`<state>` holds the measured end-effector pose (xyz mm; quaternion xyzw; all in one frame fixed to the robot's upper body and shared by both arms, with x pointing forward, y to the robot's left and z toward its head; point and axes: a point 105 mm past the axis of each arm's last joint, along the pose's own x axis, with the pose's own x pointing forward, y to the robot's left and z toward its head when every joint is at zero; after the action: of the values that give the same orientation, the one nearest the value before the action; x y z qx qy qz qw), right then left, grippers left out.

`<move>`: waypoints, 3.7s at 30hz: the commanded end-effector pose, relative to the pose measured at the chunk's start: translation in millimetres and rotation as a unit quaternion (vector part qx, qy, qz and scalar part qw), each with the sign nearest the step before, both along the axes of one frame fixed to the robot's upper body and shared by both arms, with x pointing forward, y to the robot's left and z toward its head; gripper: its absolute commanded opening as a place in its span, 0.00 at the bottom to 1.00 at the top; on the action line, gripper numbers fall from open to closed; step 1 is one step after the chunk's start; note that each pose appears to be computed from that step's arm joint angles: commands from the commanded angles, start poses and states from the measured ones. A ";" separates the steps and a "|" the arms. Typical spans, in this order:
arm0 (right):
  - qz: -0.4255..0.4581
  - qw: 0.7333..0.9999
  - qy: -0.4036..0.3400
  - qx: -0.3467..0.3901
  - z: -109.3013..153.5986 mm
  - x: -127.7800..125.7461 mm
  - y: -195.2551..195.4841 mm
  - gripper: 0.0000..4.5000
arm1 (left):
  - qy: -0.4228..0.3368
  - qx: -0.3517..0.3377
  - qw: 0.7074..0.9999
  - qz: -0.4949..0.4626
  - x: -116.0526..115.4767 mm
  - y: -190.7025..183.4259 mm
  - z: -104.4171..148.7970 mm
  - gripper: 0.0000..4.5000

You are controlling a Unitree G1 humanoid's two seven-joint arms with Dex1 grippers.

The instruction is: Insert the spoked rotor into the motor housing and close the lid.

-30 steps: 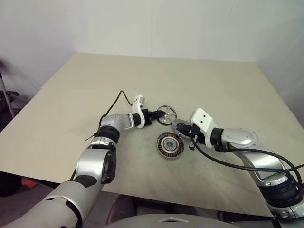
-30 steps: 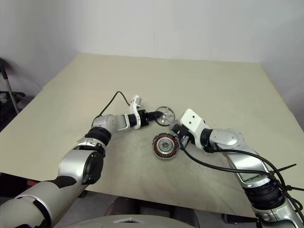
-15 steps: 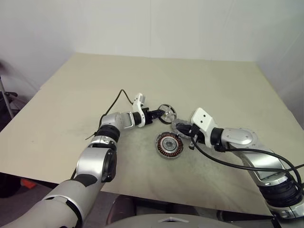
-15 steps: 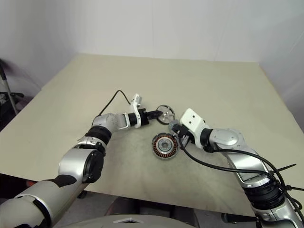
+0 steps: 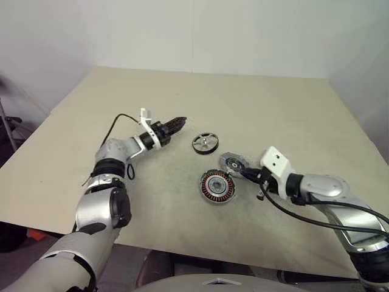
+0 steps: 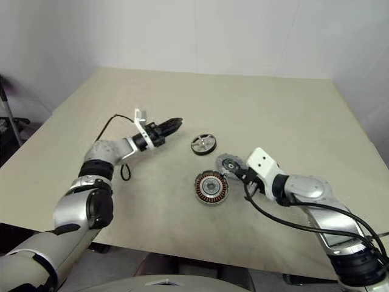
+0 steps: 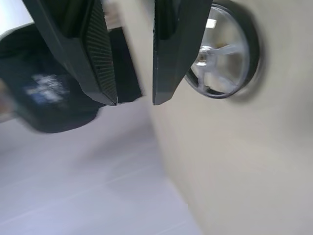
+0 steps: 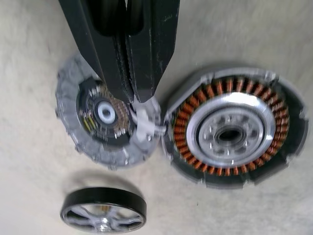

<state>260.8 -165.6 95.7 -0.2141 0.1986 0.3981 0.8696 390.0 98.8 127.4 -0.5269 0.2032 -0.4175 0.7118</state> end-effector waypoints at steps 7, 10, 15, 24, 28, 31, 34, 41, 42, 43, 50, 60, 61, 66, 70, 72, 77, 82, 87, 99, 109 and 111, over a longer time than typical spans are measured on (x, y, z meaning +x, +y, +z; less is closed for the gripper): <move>0.016 0.999 -0.034 0.006 14.1 2.4 5.4 0.00 | 0.010 0.046 0.999 -0.011 -12.0 -0.7 -15.4 0.26; 0.017 0.999 -0.034 0.005 13.7 3.3 5.3 0.00 | 0.020 0.098 0.995 0.000 -9.9 -11.2 -35.7 0.26; 0.018 0.999 -0.037 0.005 14.8 5.9 6.6 0.00 | 0.043 0.108 0.993 -0.004 -7.1 -26.4 -46.4 0.53; 0.015 0.999 -0.040 0.006 14.2 6.9 8.5 0.00 | 0.052 0.108 0.993 -0.001 1.5 -44.2 -49.0 0.53; 0.014 0.999 -0.040 0.007 13.4 7.8 9.1 0.00 | 0.062 0.120 0.991 -0.007 0.8 -52.8 -57.2 0.53; 0.014 0.999 -0.040 0.007 12.0 8.9 10.9 0.00 | 0.067 0.130 0.989 -0.009 0.2 -60.3 -64.3 0.53; 0.016 0.999 -0.041 0.007 12.3 9.8 11.9 0.00 | 0.063 0.136 0.989 -0.013 0.4 -66.3 -65.8 0.53; 0.016 0.999 -0.042 0.005 13.0 10.5 12.6 0.00 | 0.051 0.127 0.990 -0.009 3.2 -68.4 -61.3 0.33; 0.016 0.999 -0.043 0.005 13.1 10.6 12.8 0.00 | 0.051 0.127 0.991 -0.010 3.3 -68.1 -61.1 0.27; 0.016 0.999 -0.043 0.005 13.1 10.7 12.9 0.00 | 0.051 0.127 0.991 -0.010 3.3 -67.9 -61.0 0.18; 0.016 0.999 -0.044 0.005 13.3 11.8 13.9 0.00 | 0.050 0.126 0.991 -0.012 3.0 -65.9 -60.9 0.09; -0.001 1.000 -0.025 -0.012 7.2 -2.2 -3.9 0.00 | 0.048 -0.024 0.998 -0.041 -1.5 -30.2 -9.1 0.09; 0.000 1.000 -0.020 -0.014 5.6 -5.6 -5.4 0.00 | 0.047 -0.030 0.997 -0.051 -4.9 -26.6 -5.0 0.09; 0.011 1.000 -0.004 -0.006 2.2 -20.1 -6.4 0.00 | 0.051 -0.031 0.990 -0.125 -38.4 -18.4 5.8 0.09; 0.009 0.998 0.008 0.064 7.2 -24.0 -1.8 0.00 | 0.065 -0.015 0.982 -0.178 -67.1 -21.5 0.5 0.09; 0.010 0.992 0.020 0.124 11.7 -26.5 1.4 0.00 | 0.077 -0.001 0.979 -0.188 -75.2 -23.8 -9.2 0.09; 0.026 0.984 0.031 0.174 11.9 -33.7 5.6 0.00 | 0.098 0.017 0.975 -0.198 -84.0 -32.8 -28.2 0.09; 0.022 0.982 0.051 0.179 -1.1 -40.3 2.8 0.00 | 0.103 0.021 0.973 -0.205 -86.3 -41.4 -35.1 0.09; 0.021 0.979 0.068 0.189 -8.5 -46.0 2.9 0.00 | 0.108 0.031 0.972 -0.207 -85.8 -46.7 -41.5 0.09; 0.007 0.977 0.095 0.192 -25.1 -52.9 -1.8 0.00 | 0.122 0.021 0.964 -0.234 -96.0 -59.8 -47.7 0.09; -0.001 0.978 0.094 0.186 -27.2 -51.8 -4.1 0.00 | 0.138 0.024 0.957 -0.255 -103.5 -68.9 -54.1 0.09; -0.004 0.978 0.093 0.186 -26.9 -51.3 -5.3 0.00 | 0.139 0.026 0.956 -0.258 -104.4 -69.9 -54.6 0.09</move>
<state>206.7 -170.3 62.0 -0.0016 0.2184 0.4425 0.8697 286.4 30.9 66.4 -0.4856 0.4481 -0.4906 0.5681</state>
